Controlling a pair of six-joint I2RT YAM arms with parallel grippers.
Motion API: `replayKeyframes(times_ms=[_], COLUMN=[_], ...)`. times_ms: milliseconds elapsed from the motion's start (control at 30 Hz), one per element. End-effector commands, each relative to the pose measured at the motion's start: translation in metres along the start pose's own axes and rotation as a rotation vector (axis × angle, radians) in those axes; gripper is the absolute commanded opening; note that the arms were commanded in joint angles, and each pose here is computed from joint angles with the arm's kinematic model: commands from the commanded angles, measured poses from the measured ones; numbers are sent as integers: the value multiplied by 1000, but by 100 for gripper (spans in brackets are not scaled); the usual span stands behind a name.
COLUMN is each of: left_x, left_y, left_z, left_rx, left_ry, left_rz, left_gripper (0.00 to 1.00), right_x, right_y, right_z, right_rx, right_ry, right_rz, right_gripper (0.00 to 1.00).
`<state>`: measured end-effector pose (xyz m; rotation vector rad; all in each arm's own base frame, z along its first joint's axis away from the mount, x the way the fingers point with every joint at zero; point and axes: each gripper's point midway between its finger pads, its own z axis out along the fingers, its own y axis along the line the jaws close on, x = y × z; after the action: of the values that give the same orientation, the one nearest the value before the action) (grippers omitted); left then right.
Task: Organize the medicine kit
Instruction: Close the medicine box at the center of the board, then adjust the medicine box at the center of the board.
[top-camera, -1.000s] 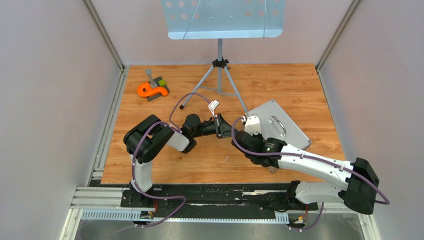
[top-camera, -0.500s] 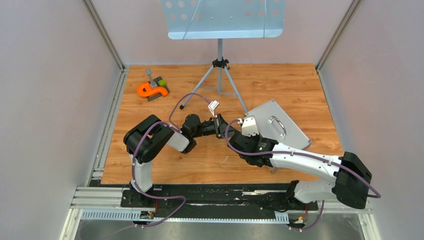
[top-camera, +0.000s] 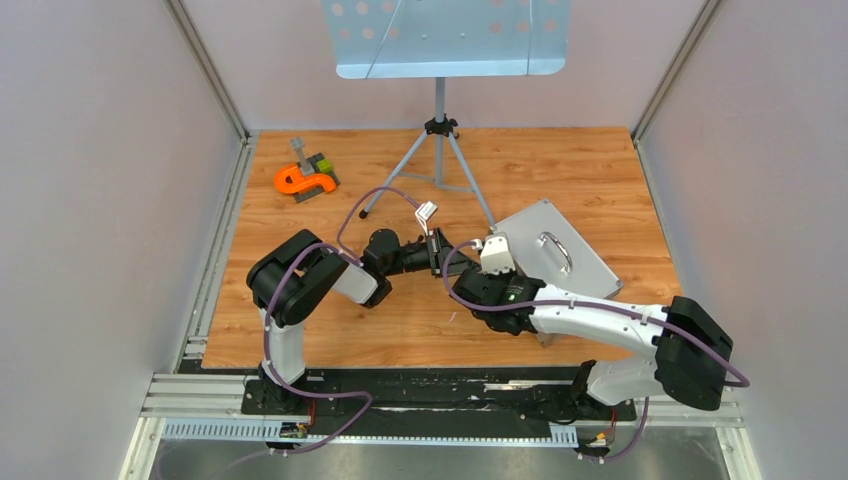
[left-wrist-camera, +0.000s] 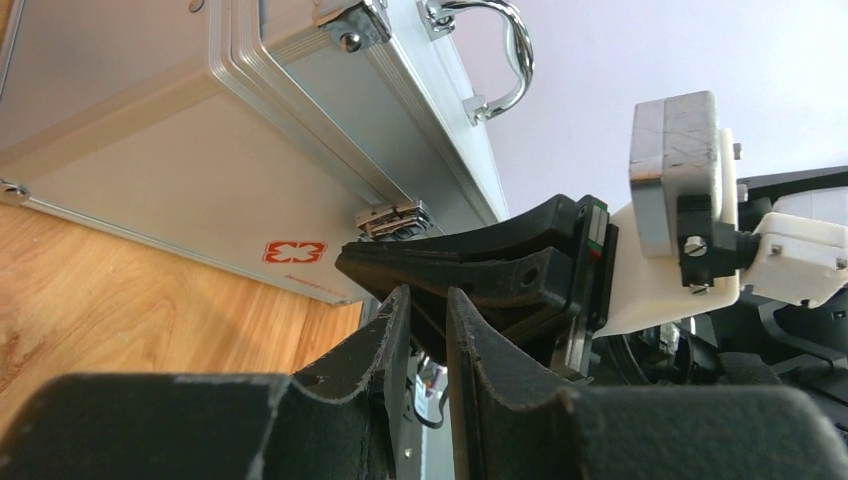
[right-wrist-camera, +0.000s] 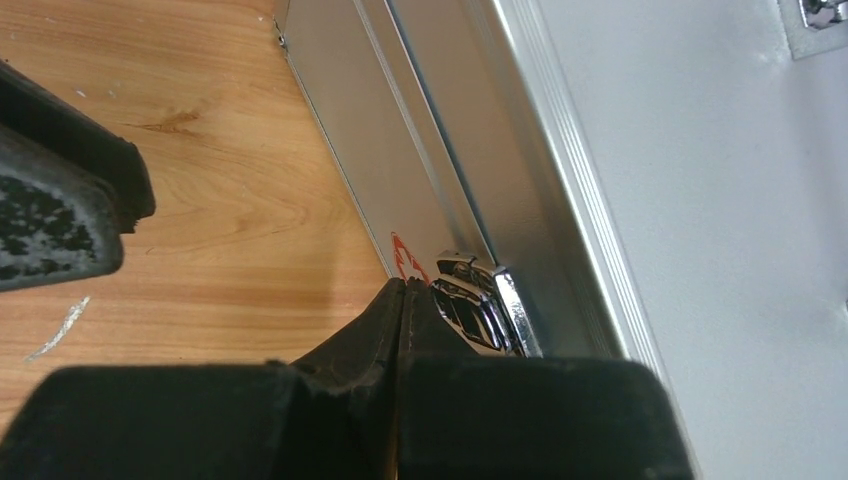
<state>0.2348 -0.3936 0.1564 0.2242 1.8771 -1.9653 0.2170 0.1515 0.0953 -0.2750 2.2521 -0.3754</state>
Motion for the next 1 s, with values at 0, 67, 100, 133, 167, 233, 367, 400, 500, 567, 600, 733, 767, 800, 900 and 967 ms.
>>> replayKeyframes(times_ms=[0,67,100,133,167,233,367,400,500,567,600,733,767,800,900,967], left_x=[-2,-3,-3,-3,-4,-5,-9,-11,-16,-18,-16,-21,-26,-24,-34,-36], left_y=[-7,-7,-7,-7,-8,-10,-13,-13,-17,-18,-12,-19,-28,-23,-34,-38], left_z=[-3,-2,-2,-2,-2,-3,-6,-7,-10,-11,-12,-18,-19,-23,-29,-33], left_rx=[36,35,36,37,40,42,35,25,-5,-41,-83,-161,-161,-205,-247,-273], left_ry=[-12,-12,-12,-13,-13,-16,-20,-20,-20,-13,-2,8,4,12,-4,-5], left_rz=[34,32,32,32,33,35,43,49,89,118,102,177,227,220,303,328], left_gripper=[28,28,28,28,28,28,28,28,28,28,28,28,28,28,28,28], right_x=[-21,-28,-32,-37,-43,-57,-92,-100,-123,-133,-136,-142,-139,-137,-126,-120], right_y=[1,6,8,10,13,18,7,-1,-29,-49,-60,-109,-118,-125,-135,-135], right_z=[-12,-20,-25,-30,-36,-50,-76,-80,-89,-89,-88,-74,-69,-63,-44,-32], right_rx=[-17,-66,-91,-119,-153,-219,-282,-273,-229,-219,-213,-160,-151,-144,-165,-193], right_ry=[-45,-49,-55,-60,-65,-83,-166,-196,-274,-285,-290,-295,-285,-270,-206,-166], right_rz=[51,77,91,104,120,158,241,258,288,313,328,377,376,374,369,349], right_gripper=[0,0,0,0,0,0,0,0,9,24,35,70,74,76,75,72])
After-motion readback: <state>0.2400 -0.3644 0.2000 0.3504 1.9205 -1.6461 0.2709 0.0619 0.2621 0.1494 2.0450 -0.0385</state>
